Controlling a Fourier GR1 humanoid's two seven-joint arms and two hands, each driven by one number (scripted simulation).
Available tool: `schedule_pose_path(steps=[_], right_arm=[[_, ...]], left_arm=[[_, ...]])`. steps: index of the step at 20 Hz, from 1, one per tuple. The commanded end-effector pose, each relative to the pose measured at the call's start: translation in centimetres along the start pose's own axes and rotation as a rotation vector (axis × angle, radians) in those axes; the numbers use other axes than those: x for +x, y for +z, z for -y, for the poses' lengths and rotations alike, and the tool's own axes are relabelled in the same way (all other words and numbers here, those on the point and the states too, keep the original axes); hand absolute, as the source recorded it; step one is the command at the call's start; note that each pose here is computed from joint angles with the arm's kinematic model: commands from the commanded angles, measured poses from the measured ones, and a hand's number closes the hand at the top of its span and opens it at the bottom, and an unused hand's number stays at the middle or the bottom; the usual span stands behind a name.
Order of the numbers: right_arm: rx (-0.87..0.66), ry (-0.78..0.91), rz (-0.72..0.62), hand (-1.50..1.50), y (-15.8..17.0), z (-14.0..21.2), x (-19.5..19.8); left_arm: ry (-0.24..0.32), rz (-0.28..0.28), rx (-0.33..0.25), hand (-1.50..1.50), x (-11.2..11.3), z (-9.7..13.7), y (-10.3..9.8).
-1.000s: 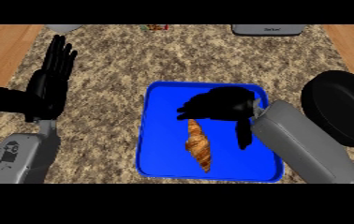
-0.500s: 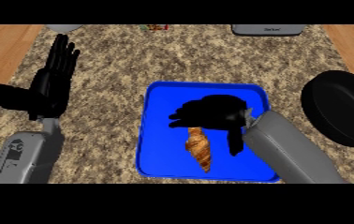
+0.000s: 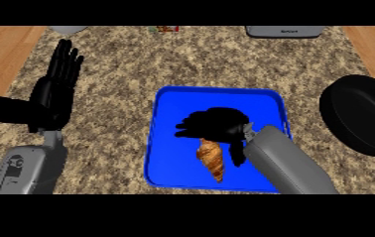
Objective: Pick the croissant from the tray and place it in the pot
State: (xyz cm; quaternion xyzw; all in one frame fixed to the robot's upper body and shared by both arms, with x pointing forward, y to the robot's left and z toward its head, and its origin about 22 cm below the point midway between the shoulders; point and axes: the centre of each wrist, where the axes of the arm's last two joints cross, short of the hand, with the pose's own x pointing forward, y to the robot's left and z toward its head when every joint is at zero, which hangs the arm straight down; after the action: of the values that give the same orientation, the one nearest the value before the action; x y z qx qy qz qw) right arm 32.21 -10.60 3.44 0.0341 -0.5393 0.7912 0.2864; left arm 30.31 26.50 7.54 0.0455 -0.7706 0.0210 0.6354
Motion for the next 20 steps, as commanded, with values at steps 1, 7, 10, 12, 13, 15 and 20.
schedule_pose_path(steps=[1,7,10,12,13,15,20], right_arm=[[0.003,-0.007,-0.008,-1.50,-0.2,-0.9,0.0],[0.017,0.003,0.028,-1.50,-2.7,-5.2,-0.4],[0.023,-0.027,0.057,-1.50,-1.6,-4.0,-0.2],[0.058,0.022,0.113,1.50,-3.9,-3.1,-1.9],[0.081,0.047,0.172,1.50,-6.5,-4.6,2.0],[0.002,0.065,0.213,1.50,-5.2,-4.6,0.6],[-0.001,0.099,0.220,1.50,-6.0,-5.8,1.7]], left_arm=[[0.000,-0.004,0.005,0.00,-0.1,-1.5,-0.6],[0.000,0.031,-0.002,0.00,-0.1,0.2,0.8],[0.013,-0.009,-0.003,0.00,1.2,-0.1,-1.1],[-0.011,0.010,0.003,0.00,-1.0,-0.5,-1.2],[0.013,-0.004,-0.009,0.00,-0.7,0.1,0.2],[-0.001,0.016,0.000,0.00,0.1,-0.4,-0.5],[-0.002,0.004,-0.009,0.00,1.8,-0.7,-0.8]])
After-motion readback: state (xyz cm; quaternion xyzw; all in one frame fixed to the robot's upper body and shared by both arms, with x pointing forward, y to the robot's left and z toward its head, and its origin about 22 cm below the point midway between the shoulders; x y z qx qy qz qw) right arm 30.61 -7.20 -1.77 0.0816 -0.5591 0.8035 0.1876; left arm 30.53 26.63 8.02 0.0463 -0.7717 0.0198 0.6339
